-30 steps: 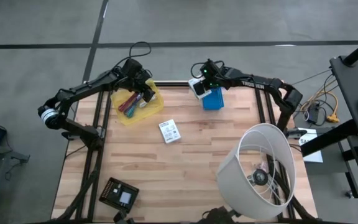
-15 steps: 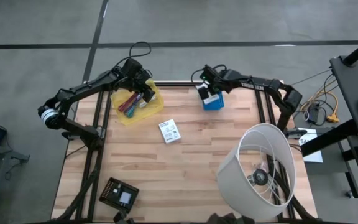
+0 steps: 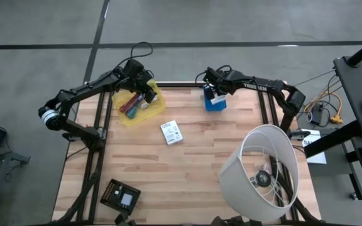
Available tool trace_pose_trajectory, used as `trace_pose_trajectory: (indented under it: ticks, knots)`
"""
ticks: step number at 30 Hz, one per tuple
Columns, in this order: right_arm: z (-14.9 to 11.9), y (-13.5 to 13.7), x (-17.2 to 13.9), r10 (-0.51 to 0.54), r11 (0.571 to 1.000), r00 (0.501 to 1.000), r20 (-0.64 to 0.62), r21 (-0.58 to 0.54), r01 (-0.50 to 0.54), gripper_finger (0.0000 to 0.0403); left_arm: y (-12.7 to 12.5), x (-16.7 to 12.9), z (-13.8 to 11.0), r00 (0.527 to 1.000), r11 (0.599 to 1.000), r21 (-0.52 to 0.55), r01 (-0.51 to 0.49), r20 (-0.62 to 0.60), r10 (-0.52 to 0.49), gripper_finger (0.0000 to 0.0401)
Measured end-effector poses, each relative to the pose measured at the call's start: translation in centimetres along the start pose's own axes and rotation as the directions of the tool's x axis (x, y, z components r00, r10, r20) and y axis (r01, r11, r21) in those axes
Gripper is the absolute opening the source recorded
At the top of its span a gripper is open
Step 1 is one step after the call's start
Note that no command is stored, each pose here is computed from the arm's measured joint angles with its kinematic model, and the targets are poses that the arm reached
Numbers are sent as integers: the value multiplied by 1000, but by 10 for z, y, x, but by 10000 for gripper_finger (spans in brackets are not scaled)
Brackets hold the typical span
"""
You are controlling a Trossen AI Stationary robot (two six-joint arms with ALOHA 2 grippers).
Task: Pick and place items into bin
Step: Put the right card reader box into the blue bin, then put the card reader box into the blue bin
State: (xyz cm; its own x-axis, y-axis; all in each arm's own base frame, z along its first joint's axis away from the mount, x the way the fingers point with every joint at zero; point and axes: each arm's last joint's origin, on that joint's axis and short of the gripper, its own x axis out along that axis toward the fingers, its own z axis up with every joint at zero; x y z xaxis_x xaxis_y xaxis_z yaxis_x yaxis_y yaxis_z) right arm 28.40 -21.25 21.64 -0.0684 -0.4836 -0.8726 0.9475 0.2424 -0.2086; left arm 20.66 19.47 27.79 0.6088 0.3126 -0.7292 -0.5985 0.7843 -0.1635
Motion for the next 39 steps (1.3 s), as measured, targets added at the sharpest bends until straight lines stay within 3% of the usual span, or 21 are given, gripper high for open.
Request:
trace_pose_trajectory:
  ticks: [8, 22, 30, 36, 39]
  knots:
    - [1, 1, 0, 13, 999, 1000, 4, 35, -13, 26, 0, 0, 0, 1000, 1000, 0, 0, 0, 0, 211]
    - [0, 2, 0, 51, 997, 999, -17, 54, -50, 94, 0, 0, 0, 1000, 1000, 0, 0, 0, 0, 211]
    - [5, 17, -5, 198, 980, 980, 33, -35, -197, 119, 0, 0, 0, 1000, 1000, 0, 1, -1, -1, 211]
    - [8, 41, -18, 352, 926, 924, 151, -201, -320, 123, 0, 0, -2, 1000, 1000, -4, 0, -19, 0, 211]
    - [10, 58, -29, 538, 813, 825, 173, -364, -454, 121, 0, 0, -2, 1000, 1000, -4, 0, -20, 0, 211]
